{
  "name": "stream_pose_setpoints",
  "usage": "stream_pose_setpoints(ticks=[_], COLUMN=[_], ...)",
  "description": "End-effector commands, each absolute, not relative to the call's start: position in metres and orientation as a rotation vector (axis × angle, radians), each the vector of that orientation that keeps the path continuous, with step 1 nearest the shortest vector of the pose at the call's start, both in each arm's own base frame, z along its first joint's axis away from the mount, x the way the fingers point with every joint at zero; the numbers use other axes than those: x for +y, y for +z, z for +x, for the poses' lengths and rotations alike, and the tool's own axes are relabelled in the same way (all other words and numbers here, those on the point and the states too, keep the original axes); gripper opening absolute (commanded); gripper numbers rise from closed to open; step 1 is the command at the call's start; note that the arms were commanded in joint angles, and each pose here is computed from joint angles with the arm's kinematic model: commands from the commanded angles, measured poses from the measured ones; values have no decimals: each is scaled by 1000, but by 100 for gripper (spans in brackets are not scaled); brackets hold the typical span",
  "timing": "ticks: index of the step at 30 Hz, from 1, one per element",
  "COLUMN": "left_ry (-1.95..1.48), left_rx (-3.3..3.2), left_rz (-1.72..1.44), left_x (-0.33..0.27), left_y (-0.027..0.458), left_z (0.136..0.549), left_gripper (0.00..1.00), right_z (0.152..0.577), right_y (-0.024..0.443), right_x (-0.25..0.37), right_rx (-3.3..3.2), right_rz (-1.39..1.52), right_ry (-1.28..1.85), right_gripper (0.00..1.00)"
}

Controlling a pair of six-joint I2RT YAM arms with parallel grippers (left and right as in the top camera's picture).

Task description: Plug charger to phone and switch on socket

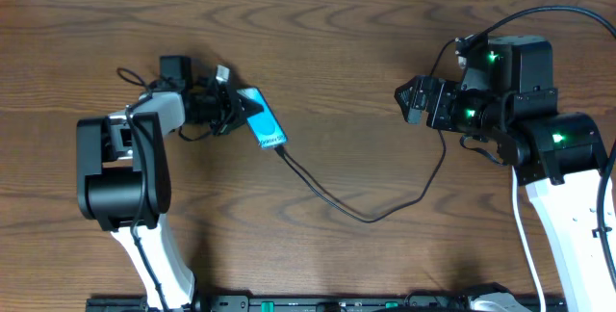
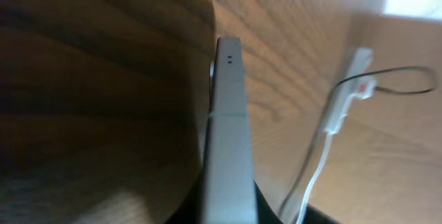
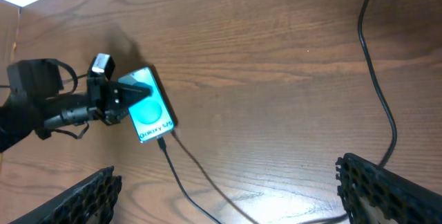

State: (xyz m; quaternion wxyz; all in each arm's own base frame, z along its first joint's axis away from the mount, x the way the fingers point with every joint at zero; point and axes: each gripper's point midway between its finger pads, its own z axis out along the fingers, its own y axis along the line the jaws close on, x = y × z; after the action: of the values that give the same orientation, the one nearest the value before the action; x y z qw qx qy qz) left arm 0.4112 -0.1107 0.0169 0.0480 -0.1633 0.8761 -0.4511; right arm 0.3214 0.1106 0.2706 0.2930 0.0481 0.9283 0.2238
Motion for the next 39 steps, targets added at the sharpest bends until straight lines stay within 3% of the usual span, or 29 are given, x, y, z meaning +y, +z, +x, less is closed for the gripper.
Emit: stream_pose_setpoints(ticks=[1,6,14,39], left_ry=[-1240,-1233,-1238,-1245], left_rx=[2650,2637,2740,2771], left_rz=[-284,-252,-123,-122], left_x=[-108,-107,-109,-109], left_y=[33,52,68,69], left_z=[433,440,418,411], left_gripper=[7,7,7,7], right_z=[323,323,328,330], right_y=[277,277,268,259], right_x=[111,110,110,114], right_rx=[2451,2452,2477,2510], right_rz=[107,102,112,112], right_ry=[579,576,565,579], right_gripper=[99,99,99,99])
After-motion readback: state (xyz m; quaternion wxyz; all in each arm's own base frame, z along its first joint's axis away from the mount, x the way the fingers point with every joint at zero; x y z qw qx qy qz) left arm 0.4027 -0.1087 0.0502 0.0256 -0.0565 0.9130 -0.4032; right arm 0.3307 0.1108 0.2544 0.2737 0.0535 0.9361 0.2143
